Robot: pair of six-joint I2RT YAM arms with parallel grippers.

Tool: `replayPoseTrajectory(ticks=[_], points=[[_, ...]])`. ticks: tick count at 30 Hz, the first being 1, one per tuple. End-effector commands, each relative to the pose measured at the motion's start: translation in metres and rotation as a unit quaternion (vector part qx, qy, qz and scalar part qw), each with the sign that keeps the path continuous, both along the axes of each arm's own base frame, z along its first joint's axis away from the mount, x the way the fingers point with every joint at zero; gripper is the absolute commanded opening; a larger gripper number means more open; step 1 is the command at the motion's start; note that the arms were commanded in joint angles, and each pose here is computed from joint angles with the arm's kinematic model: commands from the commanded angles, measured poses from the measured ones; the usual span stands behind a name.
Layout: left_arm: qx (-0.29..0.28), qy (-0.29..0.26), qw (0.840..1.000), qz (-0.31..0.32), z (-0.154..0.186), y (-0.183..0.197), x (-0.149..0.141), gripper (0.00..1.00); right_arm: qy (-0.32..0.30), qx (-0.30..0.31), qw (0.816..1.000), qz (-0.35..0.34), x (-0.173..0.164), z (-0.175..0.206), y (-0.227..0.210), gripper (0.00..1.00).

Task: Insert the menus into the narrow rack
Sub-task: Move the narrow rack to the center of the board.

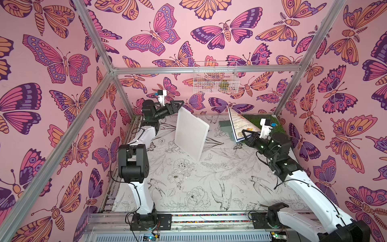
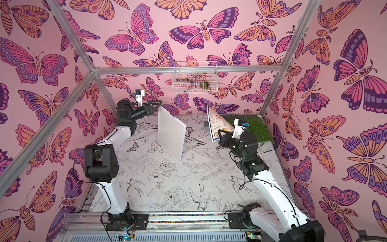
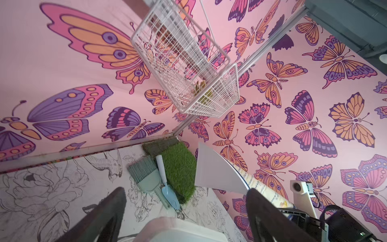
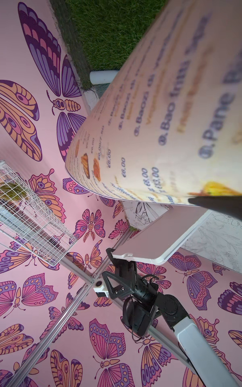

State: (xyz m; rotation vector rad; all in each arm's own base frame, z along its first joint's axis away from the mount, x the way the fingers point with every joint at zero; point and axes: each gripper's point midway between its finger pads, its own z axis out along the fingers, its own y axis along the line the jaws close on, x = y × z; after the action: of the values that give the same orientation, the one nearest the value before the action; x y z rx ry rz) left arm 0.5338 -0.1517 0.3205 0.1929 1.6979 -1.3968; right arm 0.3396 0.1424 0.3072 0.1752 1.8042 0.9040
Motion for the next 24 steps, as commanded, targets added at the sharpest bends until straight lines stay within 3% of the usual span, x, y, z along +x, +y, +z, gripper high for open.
replayPoseTrajectory(ticks=[1,6,17,24], points=[[-0.005,0.0,0.999,-0.034,-0.003,-0.01,-0.008,0.91,-0.022,-0.003,1.0,-0.002,-0.003,0.019,-0.001,0.0],[-0.01,0.005,0.999,-0.053,-0.002,-0.023,-0.018,0.9,-0.027,-0.004,1.0,-0.001,-0.003,0.022,-0.001,0.0],[-0.064,0.016,0.994,-0.092,0.001,-0.056,-0.068,0.86,-0.024,0.005,1.0,-0.007,0.002,0.017,-0.001,0.0],[-0.031,0.02,0.996,-0.087,-0.005,-0.071,-0.102,0.86,-0.025,0.007,1.0,-0.01,0.0,0.016,-0.003,0.0]])
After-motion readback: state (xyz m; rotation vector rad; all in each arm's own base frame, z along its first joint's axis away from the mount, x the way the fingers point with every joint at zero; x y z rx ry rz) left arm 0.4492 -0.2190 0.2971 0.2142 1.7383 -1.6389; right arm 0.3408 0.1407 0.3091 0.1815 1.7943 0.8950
